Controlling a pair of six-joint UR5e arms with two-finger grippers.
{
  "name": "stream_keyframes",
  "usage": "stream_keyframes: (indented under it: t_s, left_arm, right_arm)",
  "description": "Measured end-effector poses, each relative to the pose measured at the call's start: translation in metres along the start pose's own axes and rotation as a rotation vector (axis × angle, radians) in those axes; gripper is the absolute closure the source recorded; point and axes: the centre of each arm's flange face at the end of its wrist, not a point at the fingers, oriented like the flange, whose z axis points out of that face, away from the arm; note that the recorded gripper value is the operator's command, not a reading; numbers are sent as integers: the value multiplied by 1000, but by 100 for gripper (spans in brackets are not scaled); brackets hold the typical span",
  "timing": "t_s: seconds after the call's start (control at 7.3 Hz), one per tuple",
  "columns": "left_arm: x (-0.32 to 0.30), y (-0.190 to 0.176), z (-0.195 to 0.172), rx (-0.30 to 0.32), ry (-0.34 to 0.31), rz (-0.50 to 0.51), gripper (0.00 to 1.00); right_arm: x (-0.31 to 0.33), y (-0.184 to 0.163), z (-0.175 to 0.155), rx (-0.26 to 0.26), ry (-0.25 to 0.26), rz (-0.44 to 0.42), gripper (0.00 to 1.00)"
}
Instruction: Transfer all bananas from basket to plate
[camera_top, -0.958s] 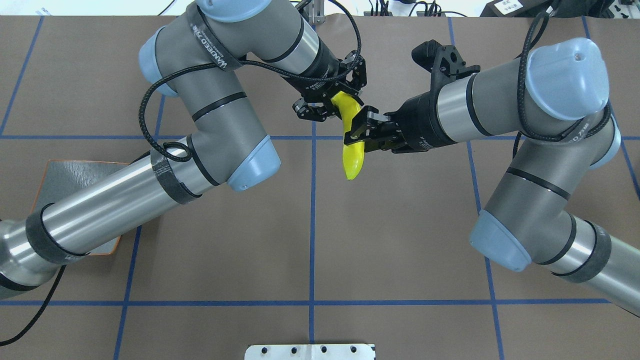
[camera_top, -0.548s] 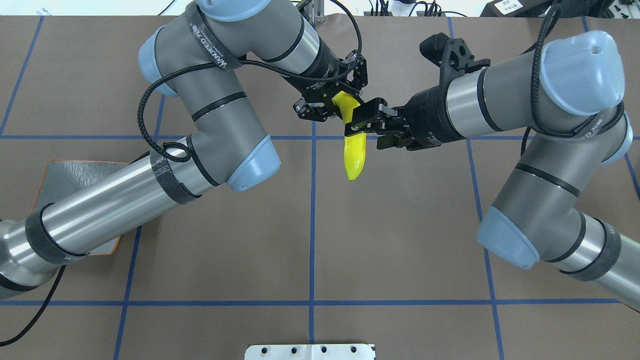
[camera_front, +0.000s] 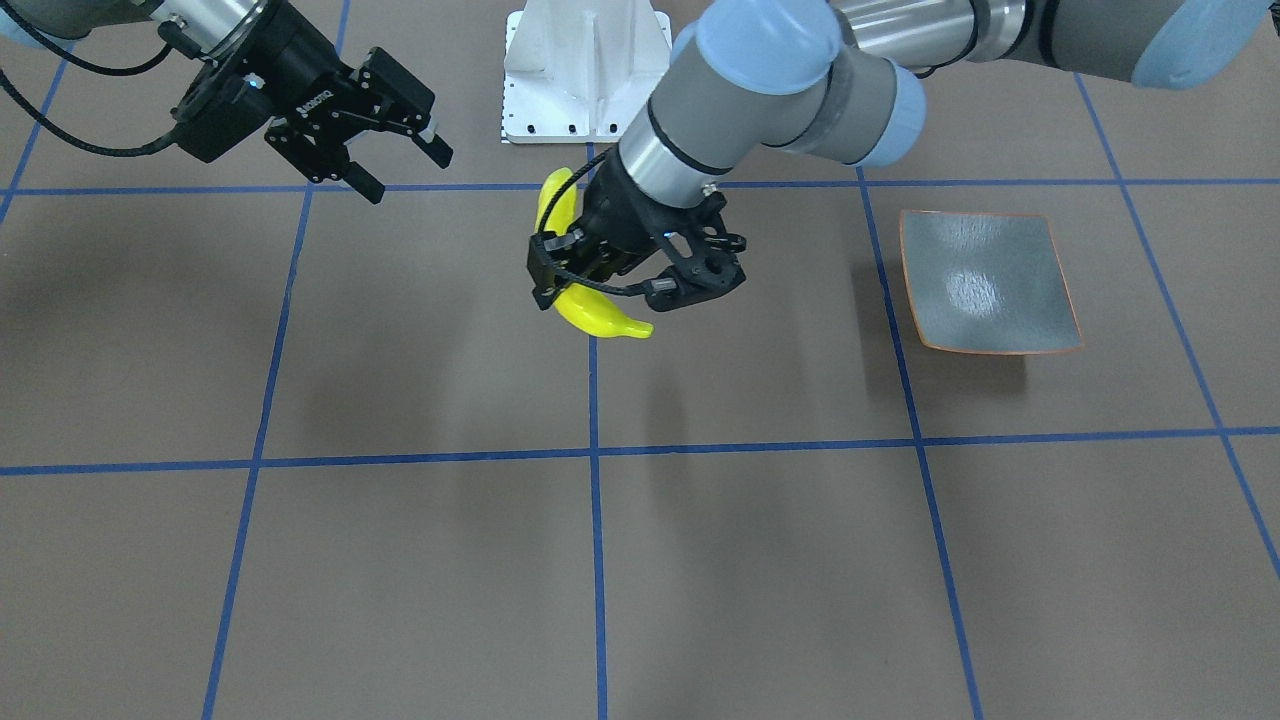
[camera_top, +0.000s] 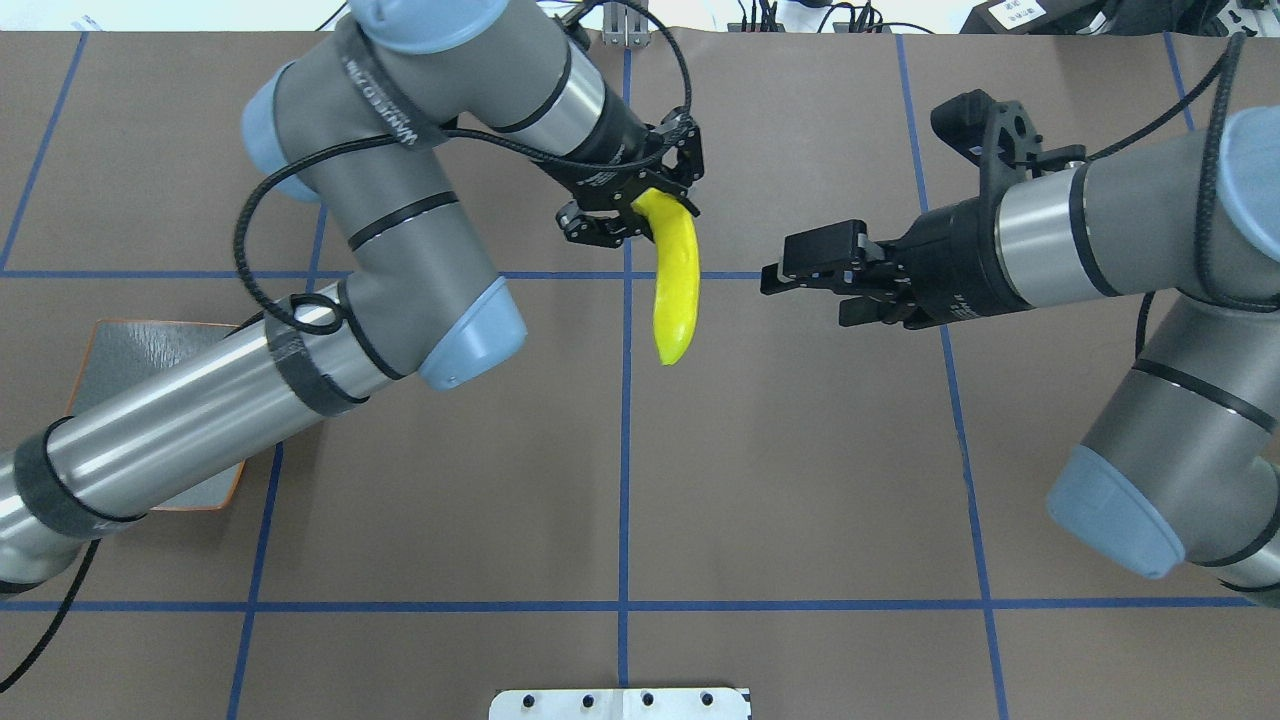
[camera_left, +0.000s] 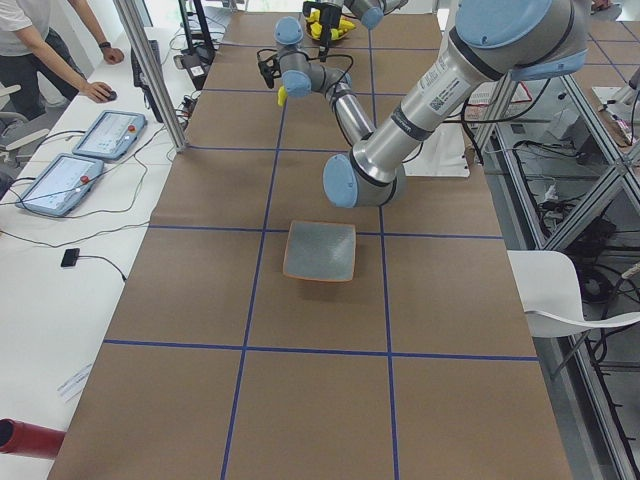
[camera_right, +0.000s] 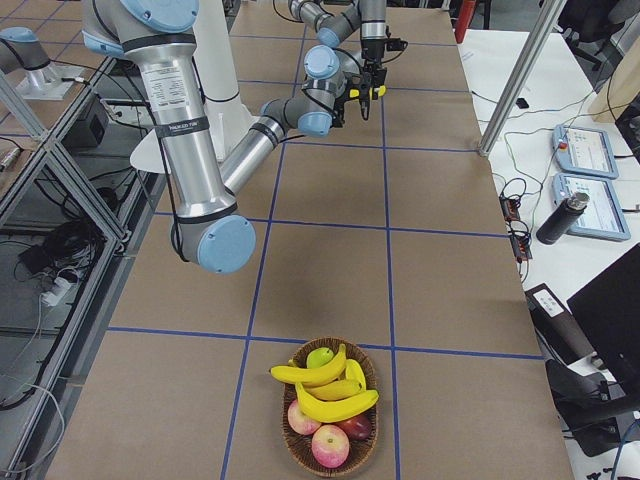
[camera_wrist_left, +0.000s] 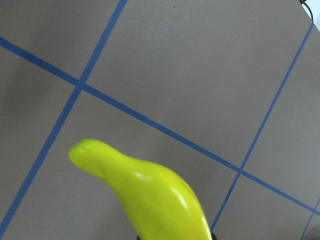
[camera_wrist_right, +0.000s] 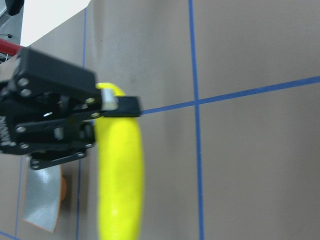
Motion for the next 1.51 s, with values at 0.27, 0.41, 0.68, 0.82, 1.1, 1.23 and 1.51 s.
stream_keyframes:
  t_s: [0.27,0.41,0.68,0.82,1.1,1.23,1.51]
  left_arm:
    - [-87,-30,-61,46,-8,21,100]
    - [-126,-53,-84,86,-29,12,100]
    - [-245,-101,-118,158,-154,96,100]
    - [-302,-117,-127,181,-234,152,100]
    - [-373,-135,-125,194,-356,212,100]
    - [-391,-143,-120,187,-391,222,100]
    - [-408,-153,-112,177,-422,216,100]
  right_arm:
    - [56,-21,-15,58,92,26,0]
    - [85,-31,-16,77,145,18,0]
    - [126,-55,-14,109,221,22,0]
    - [138,-64,-13,121,244,27,0]
    - [158,-81,-15,140,277,37,0]
    - [164,-88,-19,148,286,35,0]
    - [173,-93,-19,150,299,38,0]
